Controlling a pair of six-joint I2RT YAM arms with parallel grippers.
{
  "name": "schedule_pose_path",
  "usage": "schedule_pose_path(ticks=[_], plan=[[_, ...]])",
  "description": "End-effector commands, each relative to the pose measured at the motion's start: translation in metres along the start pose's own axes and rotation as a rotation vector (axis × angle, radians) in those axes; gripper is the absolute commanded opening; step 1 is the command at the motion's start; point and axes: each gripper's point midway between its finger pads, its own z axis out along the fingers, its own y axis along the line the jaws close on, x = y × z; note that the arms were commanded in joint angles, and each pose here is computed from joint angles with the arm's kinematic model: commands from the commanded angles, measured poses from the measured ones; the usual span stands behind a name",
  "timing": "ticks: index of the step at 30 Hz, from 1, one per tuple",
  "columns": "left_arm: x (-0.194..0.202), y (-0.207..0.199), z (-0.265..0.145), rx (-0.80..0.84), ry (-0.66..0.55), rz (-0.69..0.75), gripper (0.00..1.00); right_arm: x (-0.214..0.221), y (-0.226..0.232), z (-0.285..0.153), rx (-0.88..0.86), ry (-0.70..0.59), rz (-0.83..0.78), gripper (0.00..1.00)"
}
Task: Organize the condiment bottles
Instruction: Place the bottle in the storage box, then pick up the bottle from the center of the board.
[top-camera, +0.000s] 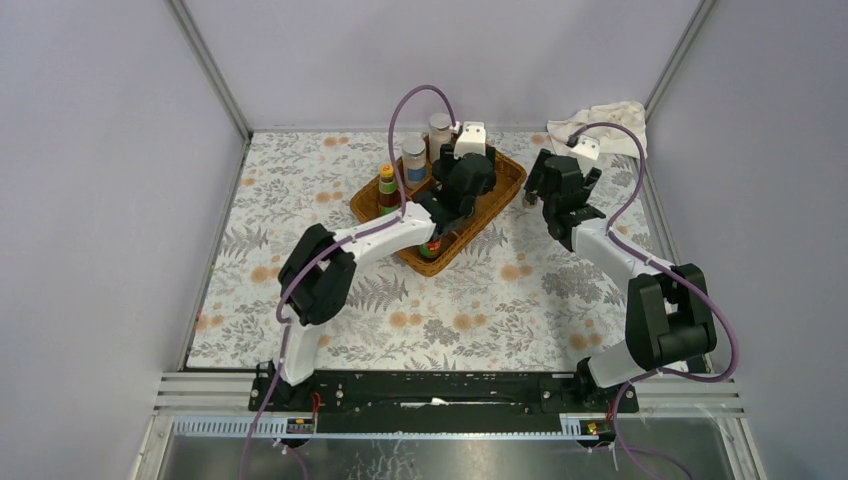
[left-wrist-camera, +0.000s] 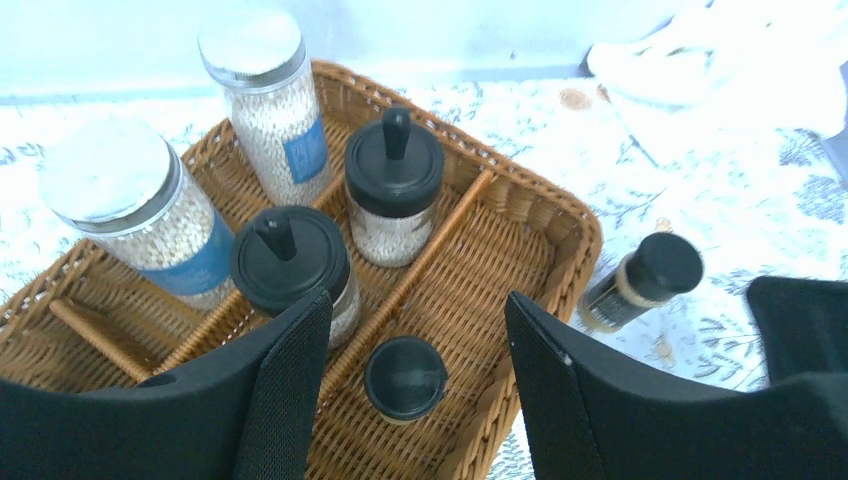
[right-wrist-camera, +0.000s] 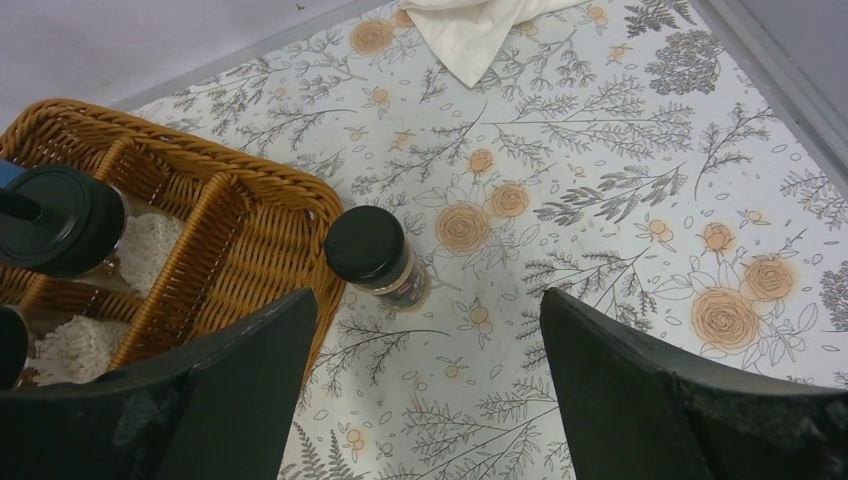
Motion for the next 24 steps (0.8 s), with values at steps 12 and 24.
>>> schedule_pose_path(ticks=[12,24], plan=[[-0.164,0.03,-0.092,-0.066,-0.271,-0.004,0.71,-0.013,0.017,0.005,-0.064,0.01,-0.019,0.9],[-0.197,0.094,-0.156,-0.175,-0.4,-0.102,0.76,-0.014,0.029,0.019,-0.091,0.017,-0.085,0.91]])
